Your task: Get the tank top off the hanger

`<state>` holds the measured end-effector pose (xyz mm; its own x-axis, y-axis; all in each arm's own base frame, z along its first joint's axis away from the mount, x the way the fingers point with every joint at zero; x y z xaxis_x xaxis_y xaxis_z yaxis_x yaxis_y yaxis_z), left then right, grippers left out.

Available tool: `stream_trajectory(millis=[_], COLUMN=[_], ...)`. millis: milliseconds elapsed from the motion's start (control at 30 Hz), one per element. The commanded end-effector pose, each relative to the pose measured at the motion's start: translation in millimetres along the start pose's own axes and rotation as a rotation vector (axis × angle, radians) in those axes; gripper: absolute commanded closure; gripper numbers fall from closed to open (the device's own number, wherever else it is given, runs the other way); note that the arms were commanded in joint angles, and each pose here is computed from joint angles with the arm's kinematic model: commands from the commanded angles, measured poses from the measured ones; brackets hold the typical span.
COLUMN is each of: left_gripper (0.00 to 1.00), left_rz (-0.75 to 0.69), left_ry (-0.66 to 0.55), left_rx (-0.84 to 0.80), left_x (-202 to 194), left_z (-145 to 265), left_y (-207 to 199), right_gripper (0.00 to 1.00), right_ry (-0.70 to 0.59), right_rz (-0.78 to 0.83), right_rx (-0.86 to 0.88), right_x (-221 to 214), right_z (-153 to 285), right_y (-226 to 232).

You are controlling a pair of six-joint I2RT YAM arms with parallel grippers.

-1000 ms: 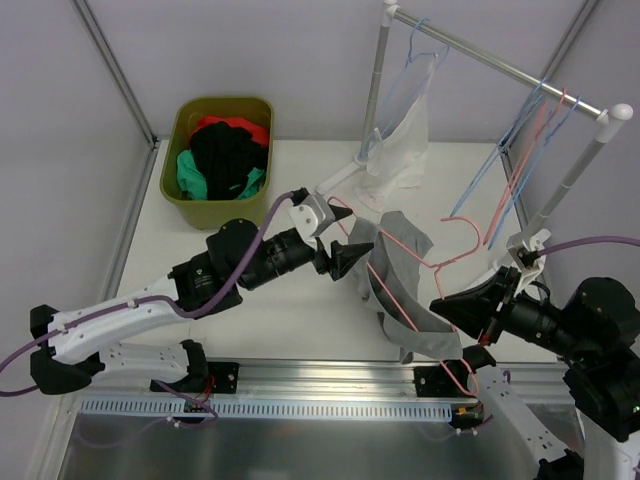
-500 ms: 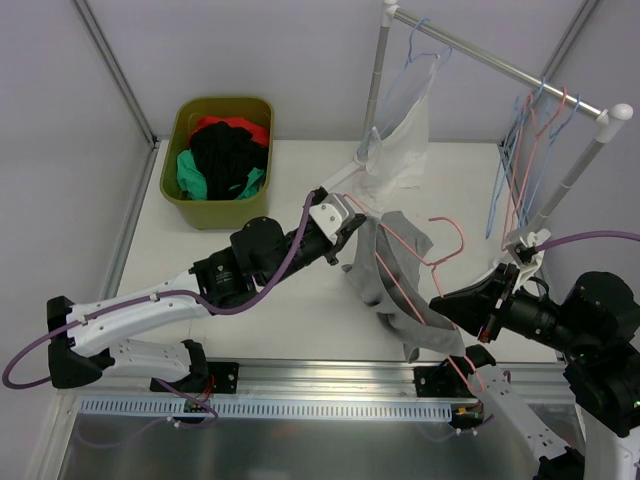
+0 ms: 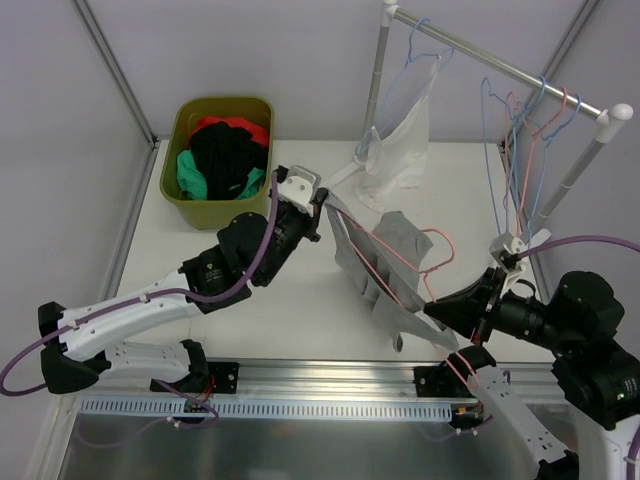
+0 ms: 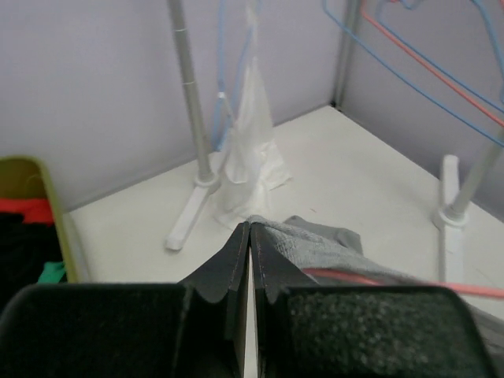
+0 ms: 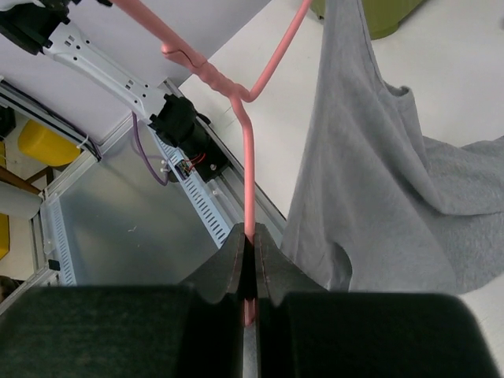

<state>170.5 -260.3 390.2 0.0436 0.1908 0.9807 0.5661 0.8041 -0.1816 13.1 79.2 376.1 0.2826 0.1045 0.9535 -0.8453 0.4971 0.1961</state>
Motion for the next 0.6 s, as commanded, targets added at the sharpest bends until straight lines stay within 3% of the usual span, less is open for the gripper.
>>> stream_trajectory(millis=[0, 300, 400, 500, 567], left_gripper=[1.0, 1.0, 1.0, 1.0, 1.0], left_rz=[0.142, 0.223, 0.255, 0.265, 0.28], left_ry=[-0.132, -0.05, -0.017, 0.064, 0.094], left_rx=[0.252, 0.316, 0.189, -0.054, -0.307], left_x=[32, 10, 5, -10, -18], left_z=[13, 18, 22, 27, 33], left_y=[36, 61, 50, 30, 7], right_gripper=[1.0, 1.0, 1.0, 1.0, 1.0], right_ry=[-0.074, -0.197, -0.256, -0.363, -0.429], right_rz=[0.111, 0.267, 0.318, 0.333, 0.233], right_rx=[0.071, 0.095, 0.078, -0.021, -0.126], right_x=[2, 8, 11, 20, 20], right_z=[10, 27, 27, 21, 9], right_y=[13, 28, 27, 15, -3])
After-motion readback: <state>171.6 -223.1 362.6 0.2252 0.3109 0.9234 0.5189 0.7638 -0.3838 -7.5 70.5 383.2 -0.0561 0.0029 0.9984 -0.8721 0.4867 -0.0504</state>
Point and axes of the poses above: each gripper's point midway between its finger pads, its own z axis back along the fingers, its own y axis along the line the jaws close on, x = y × z, the point moved 8 cm from there along z, back along the fingers, and after that the axes turned 14 degrees about z, right-handed, at the moved point
